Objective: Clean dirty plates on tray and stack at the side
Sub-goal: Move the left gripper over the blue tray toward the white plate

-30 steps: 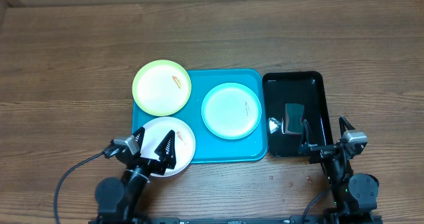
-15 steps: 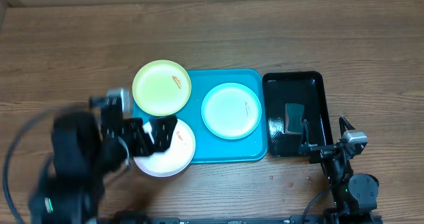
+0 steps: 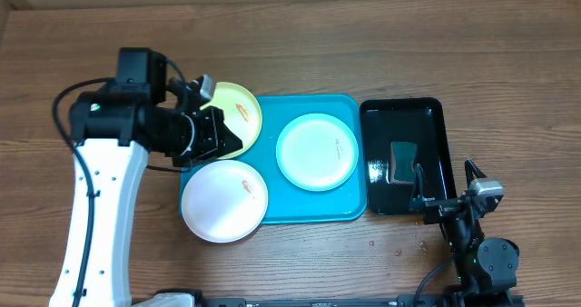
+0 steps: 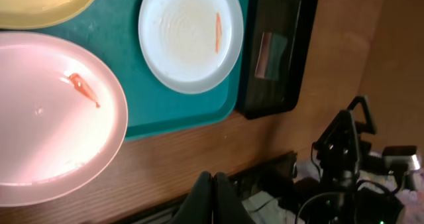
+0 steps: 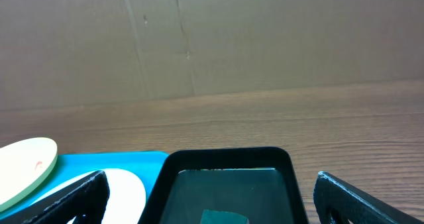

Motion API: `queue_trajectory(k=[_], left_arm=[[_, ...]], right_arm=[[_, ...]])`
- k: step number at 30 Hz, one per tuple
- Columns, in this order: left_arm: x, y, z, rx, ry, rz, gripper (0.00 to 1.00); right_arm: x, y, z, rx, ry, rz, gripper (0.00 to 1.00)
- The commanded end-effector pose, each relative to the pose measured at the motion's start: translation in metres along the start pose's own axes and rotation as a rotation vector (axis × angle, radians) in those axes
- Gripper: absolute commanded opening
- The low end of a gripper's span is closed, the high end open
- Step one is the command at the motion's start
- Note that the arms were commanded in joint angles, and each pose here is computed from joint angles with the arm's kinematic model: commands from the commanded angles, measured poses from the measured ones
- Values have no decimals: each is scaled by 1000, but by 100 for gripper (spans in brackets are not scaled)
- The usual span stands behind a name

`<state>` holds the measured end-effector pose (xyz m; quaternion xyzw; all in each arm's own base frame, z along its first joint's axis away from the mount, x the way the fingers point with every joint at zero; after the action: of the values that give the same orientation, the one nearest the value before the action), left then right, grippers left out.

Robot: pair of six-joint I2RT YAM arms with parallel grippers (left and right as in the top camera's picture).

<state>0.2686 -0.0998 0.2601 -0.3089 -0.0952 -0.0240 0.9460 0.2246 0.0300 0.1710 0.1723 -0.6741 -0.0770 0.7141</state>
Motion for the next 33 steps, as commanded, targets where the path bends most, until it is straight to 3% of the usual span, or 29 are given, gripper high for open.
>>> queue_trajectory(k=[1, 9, 17, 33], left_arm=[[2, 0, 0, 74, -5, -75, 4], [8, 1, -9, 201, -20, -171, 4], [3, 19, -5, 329, -1, -163, 4], [0, 16, -8, 354, 28, -276, 4]], right_arm=[[-1, -1, 0, -2, -9, 6, 100], [-1, -1, 0, -2, -9, 6, 100], [-1, -1, 0, -2, -9, 6, 100], [-1, -1, 0, -2, -9, 7, 100]])
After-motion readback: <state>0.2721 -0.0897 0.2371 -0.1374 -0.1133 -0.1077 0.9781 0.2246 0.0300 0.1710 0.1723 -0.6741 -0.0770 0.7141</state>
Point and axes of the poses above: each gripper's point midway between its finger pads, its own z axis back along the fingers, its own y axis along the line the jaws close on, x = y × z, the point moved 2 cm from there along z, back along the fingers, and after that the axes turned 12 degrees about -z, right-handed, at the moved point
